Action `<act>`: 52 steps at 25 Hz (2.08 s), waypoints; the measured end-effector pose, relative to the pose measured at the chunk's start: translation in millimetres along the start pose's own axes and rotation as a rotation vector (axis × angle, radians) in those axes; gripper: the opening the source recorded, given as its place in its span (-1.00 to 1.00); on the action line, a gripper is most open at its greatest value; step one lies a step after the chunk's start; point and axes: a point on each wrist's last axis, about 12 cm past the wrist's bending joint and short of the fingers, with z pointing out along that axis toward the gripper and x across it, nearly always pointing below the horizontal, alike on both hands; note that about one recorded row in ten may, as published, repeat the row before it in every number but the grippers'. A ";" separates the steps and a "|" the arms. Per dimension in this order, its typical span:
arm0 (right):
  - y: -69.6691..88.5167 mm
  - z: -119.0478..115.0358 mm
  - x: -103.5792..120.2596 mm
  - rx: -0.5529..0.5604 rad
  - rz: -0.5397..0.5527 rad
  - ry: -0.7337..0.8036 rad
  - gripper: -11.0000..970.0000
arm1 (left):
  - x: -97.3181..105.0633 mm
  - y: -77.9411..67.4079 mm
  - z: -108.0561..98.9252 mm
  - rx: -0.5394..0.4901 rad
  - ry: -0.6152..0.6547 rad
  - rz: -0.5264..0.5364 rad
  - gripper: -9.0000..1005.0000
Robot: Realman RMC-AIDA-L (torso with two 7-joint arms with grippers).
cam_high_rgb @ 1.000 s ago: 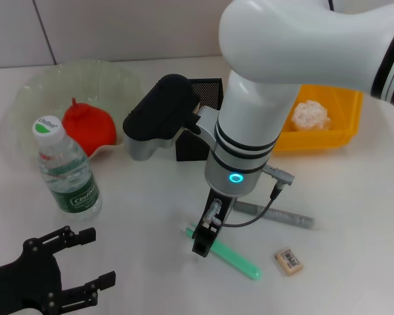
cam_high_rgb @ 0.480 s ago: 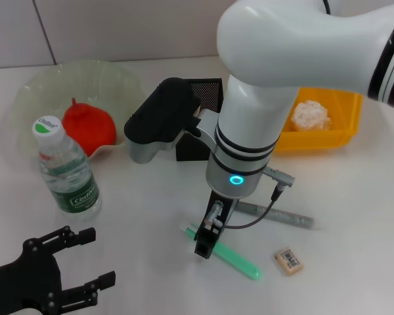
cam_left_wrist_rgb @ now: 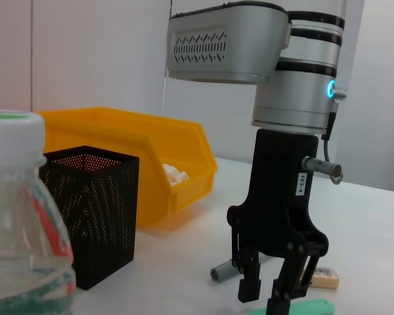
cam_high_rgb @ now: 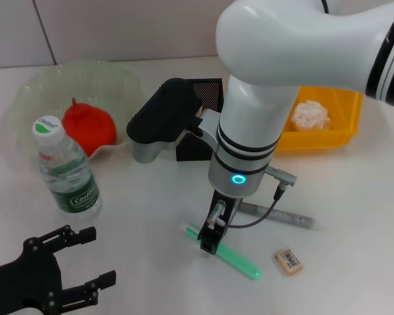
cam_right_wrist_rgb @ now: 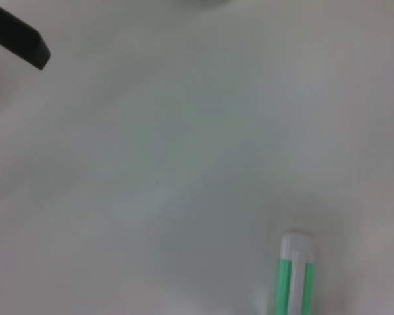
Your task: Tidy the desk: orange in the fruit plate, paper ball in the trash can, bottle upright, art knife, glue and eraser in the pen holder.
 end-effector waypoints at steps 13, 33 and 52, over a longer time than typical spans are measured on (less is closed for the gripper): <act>2.8 1.3 -0.3 -0.012 -0.010 0.000 -0.23 | -0.4 0.1 0.8 0.002 -0.001 0.001 0.60; -1.7 3.1 1.0 0.007 0.003 0.021 -0.25 | 0.6 -0.7 1.6 0.004 -0.006 0.005 0.60; -2.0 2.4 0.2 0.007 0.005 0.015 -0.34 | -0.1 -0.4 4.0 0.012 -0.011 0.002 0.60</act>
